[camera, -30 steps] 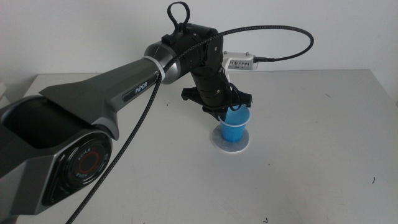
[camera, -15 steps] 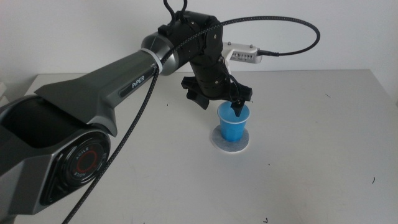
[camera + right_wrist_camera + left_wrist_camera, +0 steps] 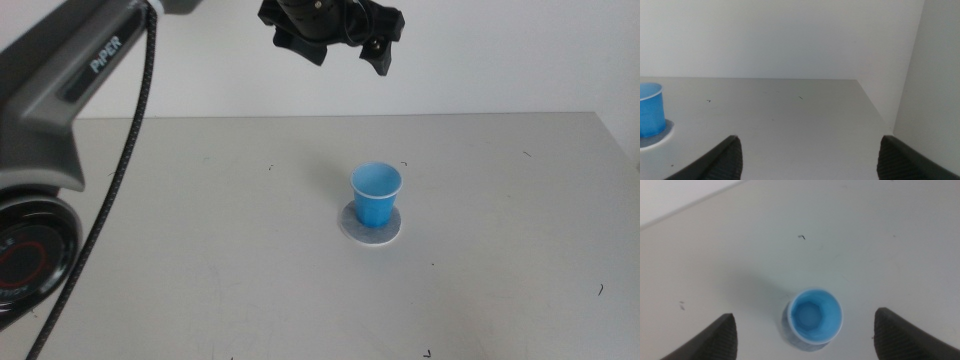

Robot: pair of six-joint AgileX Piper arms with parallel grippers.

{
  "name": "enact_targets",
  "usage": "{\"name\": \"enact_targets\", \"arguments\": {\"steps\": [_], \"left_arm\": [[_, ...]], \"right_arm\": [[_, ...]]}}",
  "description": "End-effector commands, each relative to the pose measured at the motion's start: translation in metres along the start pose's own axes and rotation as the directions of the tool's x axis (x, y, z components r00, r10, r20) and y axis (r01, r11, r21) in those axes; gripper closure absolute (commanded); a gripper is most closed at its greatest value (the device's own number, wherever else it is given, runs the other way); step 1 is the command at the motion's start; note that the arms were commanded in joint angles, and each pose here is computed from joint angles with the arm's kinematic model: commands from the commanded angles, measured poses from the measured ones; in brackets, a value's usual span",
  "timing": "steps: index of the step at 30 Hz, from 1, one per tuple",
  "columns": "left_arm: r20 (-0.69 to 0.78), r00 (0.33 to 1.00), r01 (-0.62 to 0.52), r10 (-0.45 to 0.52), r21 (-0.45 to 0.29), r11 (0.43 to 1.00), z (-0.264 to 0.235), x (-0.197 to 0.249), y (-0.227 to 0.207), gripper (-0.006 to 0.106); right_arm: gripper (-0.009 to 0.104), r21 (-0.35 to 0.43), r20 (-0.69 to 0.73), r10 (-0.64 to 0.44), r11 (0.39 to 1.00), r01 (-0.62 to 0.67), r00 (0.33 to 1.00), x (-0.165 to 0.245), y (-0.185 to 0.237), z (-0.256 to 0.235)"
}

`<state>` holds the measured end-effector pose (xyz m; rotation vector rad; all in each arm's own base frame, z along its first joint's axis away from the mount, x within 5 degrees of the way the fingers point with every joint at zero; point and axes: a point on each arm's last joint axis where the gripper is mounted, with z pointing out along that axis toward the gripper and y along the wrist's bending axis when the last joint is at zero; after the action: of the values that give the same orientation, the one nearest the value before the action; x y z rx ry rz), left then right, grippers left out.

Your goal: Place an empty cup on a cup mat.

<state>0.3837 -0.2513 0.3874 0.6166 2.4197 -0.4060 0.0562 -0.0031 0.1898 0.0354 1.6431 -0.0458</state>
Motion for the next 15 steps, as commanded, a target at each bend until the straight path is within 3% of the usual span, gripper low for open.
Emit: {"name": "enact_targets", "arguments": {"steps": [1, 5, 15], "left_arm": [[0.080, 0.995, -0.055, 0.056, -0.012, 0.998, -0.063, -0.004, -0.005, -0.005], [0.133, 0.983, -0.127, 0.129, -0.022, 0.992, -0.093, -0.004, -0.008, -0.005], [0.188, 0.966, -0.135, 0.178, -0.222, 0.966, -0.146, 0.038, 0.009, -0.005]], "right_arm": [[0.001, -0.001, 0.109, -0.017, 1.000, 0.017, 0.994, -0.012, 0.000, -0.003], [0.001, -0.001, 0.109, -0.017, 1.000, 0.017, 0.994, -0.012, 0.000, -0.003], [0.001, -0.001, 0.109, -0.017, 1.000, 0.017, 0.994, -0.012, 0.000, -0.003]]}}
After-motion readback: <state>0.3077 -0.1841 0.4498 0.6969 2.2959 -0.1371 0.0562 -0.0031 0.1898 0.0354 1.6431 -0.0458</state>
